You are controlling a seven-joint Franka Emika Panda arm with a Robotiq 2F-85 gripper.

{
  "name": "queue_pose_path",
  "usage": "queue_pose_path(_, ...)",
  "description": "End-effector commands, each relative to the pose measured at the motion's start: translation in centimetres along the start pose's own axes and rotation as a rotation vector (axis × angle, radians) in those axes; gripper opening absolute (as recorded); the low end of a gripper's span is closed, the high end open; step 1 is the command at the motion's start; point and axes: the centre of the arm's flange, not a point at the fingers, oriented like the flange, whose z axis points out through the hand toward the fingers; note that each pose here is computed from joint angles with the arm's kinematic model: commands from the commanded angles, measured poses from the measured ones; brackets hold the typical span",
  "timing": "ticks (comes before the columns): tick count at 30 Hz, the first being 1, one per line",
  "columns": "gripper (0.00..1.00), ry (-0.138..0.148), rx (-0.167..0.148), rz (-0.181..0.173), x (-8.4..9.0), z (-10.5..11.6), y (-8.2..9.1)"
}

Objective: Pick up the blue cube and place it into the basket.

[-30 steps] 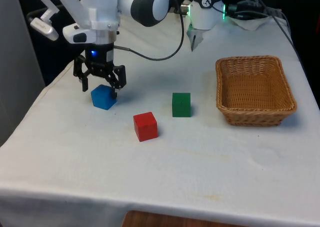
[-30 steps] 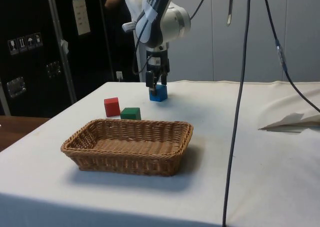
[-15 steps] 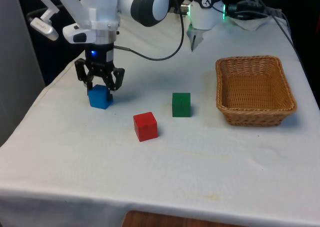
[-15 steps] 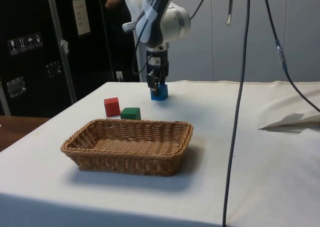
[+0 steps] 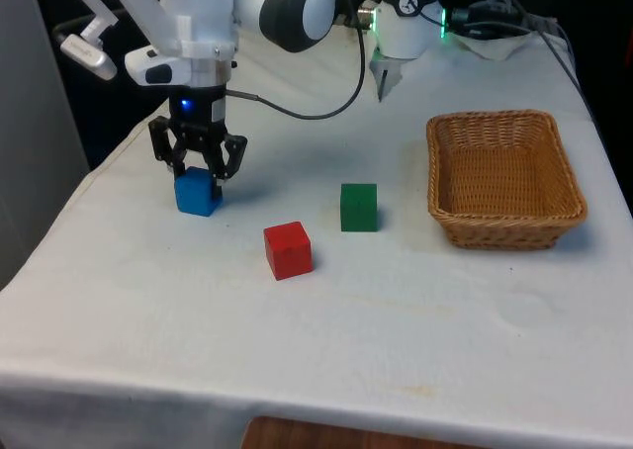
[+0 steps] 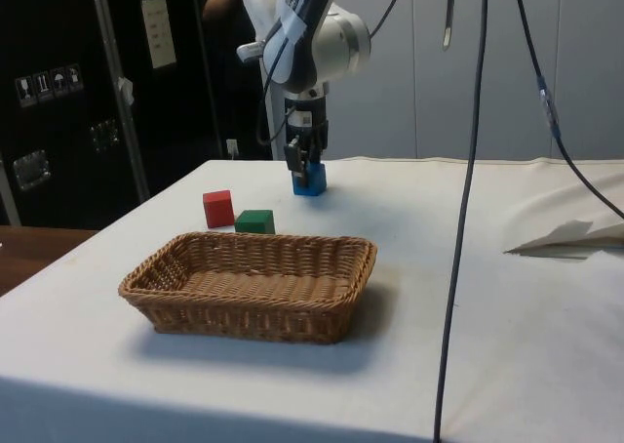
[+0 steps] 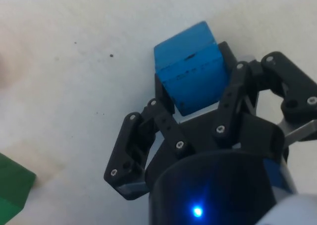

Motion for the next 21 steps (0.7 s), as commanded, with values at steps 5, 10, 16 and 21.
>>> queue_pose_path(5,0.04,0.01,0.004,0.012,0.2,-1.0,-0.3)
queue_pose_path(10,0.04,0.02,0.01,0.016,0.5,-2.1,-0.6)
queue_pose_path(16,0.04,0.026,0.016,0.024,0.7,-3.1,-0.9)
queue_pose_path(21,0.04,0.04,0.025,0.027,0.9,-3.8,-1.1)
